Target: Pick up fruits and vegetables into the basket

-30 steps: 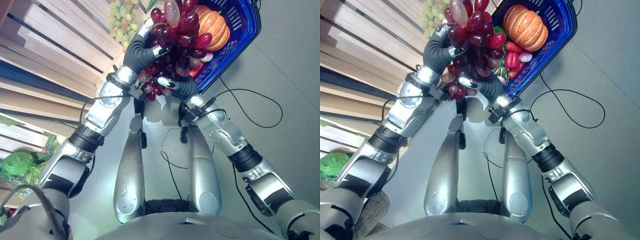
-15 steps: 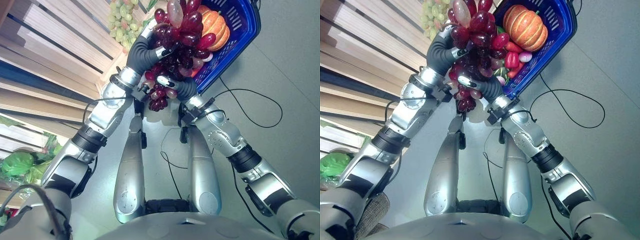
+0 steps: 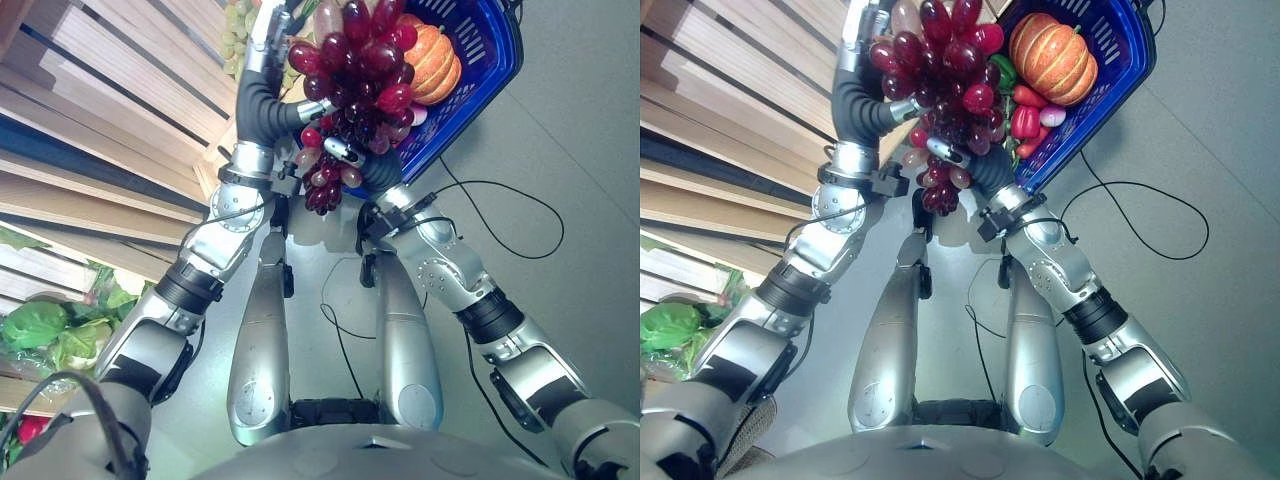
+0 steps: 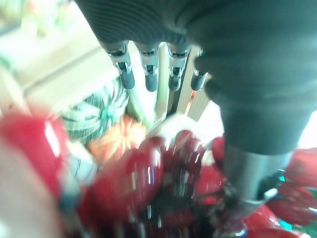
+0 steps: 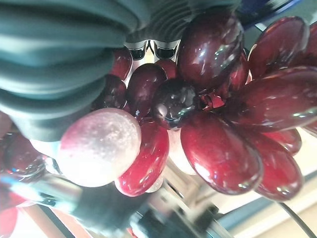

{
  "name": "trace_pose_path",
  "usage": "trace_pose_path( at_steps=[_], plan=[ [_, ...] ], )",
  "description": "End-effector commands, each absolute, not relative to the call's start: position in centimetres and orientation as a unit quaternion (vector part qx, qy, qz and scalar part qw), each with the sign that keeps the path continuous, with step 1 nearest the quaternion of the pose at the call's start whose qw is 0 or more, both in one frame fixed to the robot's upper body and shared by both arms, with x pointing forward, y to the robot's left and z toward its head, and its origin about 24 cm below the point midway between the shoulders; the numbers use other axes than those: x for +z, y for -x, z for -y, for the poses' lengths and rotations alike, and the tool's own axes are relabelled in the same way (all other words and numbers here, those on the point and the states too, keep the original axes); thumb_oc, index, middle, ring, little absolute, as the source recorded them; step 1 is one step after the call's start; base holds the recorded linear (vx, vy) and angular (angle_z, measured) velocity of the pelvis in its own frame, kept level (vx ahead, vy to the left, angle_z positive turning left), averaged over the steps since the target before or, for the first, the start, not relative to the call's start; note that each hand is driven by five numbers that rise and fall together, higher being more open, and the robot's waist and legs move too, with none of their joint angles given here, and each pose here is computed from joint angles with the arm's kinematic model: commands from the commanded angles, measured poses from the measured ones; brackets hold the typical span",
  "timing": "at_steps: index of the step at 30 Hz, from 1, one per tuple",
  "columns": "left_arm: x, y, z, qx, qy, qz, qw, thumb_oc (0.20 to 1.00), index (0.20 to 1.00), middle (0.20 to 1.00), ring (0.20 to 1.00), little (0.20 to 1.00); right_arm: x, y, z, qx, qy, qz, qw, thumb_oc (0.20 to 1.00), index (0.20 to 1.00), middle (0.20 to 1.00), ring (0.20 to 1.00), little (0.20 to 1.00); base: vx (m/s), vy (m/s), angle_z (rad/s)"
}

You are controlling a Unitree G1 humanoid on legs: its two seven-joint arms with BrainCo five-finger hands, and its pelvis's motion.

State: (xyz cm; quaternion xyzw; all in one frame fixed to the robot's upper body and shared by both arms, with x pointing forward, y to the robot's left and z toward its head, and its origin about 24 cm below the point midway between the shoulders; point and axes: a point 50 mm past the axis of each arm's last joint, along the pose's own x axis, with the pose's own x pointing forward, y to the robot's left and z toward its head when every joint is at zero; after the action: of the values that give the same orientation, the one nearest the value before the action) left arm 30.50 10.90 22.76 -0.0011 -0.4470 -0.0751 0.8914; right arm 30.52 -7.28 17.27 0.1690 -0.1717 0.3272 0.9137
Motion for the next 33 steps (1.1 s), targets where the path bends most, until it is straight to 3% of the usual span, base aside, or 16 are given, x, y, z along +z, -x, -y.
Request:
trace_pose_path(
  at_steps=[1,14,23,33],
  plan=[
    [24.8,-29.1,-12.2,0.007,0.022,0.530,0.848,1.000,1.000,1.000,1.000,1.000,20.2,-30.2,8.2,0.300,-0.213,0.263,0.892,0.200,0.200,0.200,0.200,0.200,0.00,0.000,0.00],
    [22.7,-33.7,-17.4,0.200,-0.089,0.452,0.865,1.000,1.000,1.000,1.000,1.000,17.2,-34.3,12.9,0.114,-0.169,0.196,0.959,0.200,0.200,0.200,0.200,0.200,0.00,0.040,-0.03],
    [23.1,-37.1,-18.9,0.238,-0.246,0.395,0.853,1.000,1.000,1.000,1.000,1.000,16.9,-38.7,16.1,-0.009,-0.091,0.107,0.990,0.200,0.200,0.200,0.200,0.200,0.00,0.008,0.00],
    [24.1,-38.8,-19.4,0.225,-0.432,0.380,0.787,1.000,1.000,1.000,1.000,1.000,17.1,-41.2,18.4,-0.061,-0.061,0.031,0.996,0.200,0.200,0.200,0.200,0.200,0.01,0.034,-0.01]
  ],
)
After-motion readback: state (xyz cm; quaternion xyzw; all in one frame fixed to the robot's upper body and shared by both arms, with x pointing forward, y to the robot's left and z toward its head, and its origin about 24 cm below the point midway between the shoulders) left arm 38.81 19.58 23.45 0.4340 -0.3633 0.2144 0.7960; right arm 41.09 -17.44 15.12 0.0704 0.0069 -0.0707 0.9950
